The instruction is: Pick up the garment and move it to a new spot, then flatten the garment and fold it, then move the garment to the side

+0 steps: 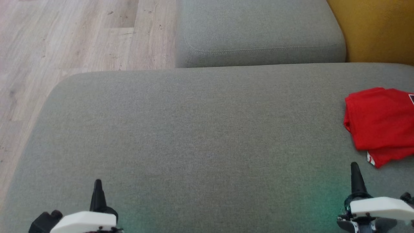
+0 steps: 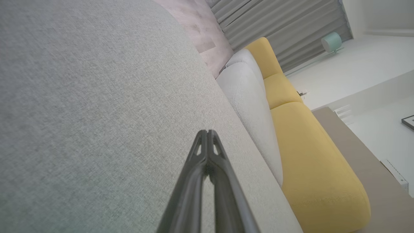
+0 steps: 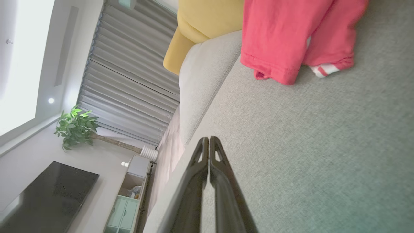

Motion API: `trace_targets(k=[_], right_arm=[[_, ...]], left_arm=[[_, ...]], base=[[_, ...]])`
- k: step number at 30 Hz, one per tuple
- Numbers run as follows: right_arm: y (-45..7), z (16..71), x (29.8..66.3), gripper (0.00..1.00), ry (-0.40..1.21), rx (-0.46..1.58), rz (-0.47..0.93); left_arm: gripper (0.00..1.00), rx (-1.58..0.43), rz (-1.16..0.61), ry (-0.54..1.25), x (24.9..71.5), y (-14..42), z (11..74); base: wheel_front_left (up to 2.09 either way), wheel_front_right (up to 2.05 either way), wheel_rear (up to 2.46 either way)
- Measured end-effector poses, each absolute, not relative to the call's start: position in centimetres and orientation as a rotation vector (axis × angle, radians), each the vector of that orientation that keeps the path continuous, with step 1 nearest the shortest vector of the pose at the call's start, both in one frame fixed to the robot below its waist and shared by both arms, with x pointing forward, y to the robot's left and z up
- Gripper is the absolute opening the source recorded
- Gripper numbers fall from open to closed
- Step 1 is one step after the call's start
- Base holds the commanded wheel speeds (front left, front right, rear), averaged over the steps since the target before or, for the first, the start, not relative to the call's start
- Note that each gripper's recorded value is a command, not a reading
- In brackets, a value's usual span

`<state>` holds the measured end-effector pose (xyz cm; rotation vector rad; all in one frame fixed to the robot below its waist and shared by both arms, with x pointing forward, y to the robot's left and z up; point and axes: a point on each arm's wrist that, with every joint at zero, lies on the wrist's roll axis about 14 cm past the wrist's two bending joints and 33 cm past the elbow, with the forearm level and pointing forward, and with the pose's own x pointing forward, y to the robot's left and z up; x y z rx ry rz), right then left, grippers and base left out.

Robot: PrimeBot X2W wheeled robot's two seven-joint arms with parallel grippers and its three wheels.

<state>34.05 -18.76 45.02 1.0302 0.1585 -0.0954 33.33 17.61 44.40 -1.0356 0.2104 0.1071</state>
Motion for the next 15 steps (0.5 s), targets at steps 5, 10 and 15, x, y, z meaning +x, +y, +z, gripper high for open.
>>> trace_targets(k=[5,10,15], right_arm=[[-18.9,45.3,34.5,0.00,0.153,1.091,-0.097],[-19.1,45.1,34.5,0.00,0.154,1.149,-0.111],[-19.4,45.4,34.9,0.00,0.140,1.211,-0.116]], left_arm=[[0.00,-1.096,0.115,0.201,33.9,18.0,44.7],[0.00,-1.153,0.112,0.203,34.0,17.9,44.7],[0.00,-1.213,0.113,0.186,34.6,18.2,45.1]], base=[[0.00,0.00,0.00],[0.00,0.00,0.00],[0.00,0.00,0.00]])
